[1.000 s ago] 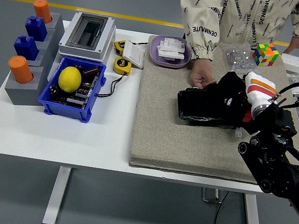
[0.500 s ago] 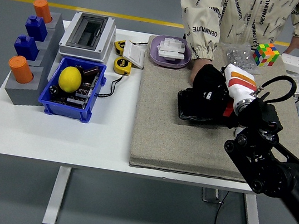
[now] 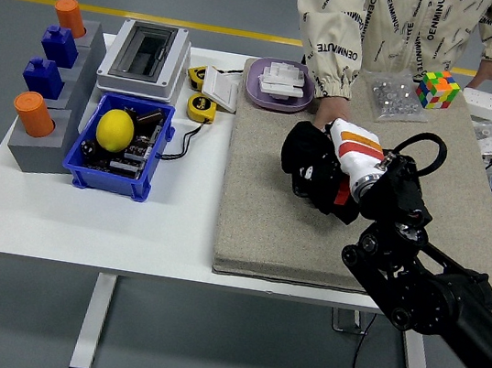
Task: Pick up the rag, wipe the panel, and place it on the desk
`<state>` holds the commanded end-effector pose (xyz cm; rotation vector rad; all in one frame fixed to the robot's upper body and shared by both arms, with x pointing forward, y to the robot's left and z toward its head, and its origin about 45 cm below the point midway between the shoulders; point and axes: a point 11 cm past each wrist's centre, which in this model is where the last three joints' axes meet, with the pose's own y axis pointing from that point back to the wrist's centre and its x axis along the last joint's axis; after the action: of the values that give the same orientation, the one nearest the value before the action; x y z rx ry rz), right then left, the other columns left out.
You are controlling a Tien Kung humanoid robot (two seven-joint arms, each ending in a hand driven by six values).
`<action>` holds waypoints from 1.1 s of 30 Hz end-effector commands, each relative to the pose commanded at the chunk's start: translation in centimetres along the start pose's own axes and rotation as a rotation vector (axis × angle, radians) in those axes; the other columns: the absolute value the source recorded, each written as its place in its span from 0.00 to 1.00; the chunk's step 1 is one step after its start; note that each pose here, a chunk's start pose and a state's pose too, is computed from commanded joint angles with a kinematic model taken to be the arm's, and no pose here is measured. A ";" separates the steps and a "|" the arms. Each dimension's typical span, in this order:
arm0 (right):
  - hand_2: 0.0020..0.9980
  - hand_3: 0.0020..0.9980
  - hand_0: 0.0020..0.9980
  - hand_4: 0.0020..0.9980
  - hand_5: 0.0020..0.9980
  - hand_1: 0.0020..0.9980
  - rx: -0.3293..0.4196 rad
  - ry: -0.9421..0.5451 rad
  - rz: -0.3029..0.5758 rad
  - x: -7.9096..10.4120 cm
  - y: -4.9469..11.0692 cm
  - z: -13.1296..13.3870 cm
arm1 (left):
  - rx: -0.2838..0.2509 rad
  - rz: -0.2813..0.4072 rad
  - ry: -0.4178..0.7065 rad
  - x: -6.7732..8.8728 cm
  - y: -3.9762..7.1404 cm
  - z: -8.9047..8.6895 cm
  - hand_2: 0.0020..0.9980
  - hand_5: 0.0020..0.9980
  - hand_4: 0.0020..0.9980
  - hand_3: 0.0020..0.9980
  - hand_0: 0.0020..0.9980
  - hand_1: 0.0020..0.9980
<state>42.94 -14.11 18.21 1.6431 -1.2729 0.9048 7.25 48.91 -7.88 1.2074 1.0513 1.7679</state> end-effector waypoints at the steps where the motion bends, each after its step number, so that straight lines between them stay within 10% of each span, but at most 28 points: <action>1: 0.34 0.41 0.24 0.95 0.09 0.29 -0.003 0.005 -0.004 -0.2 0.0 0.2 | -0.001 0.000 0.000 0.0 0.0 0.0 0.64 0.44 0.63 0.56 0.60 0.64; 33: 0.34 0.41 0.24 0.95 0.09 0.29 -0.255 0.082 0.078 4.2 0.3 12.4 | 0.006 0.004 -0.002 0.2 0.0 -0.4 0.64 0.44 0.63 0.56 0.60 0.64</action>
<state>44.15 -27.08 17.32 1.3529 -1.3440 0.8110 6.85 49.03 -7.89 1.2153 1.0541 1.7680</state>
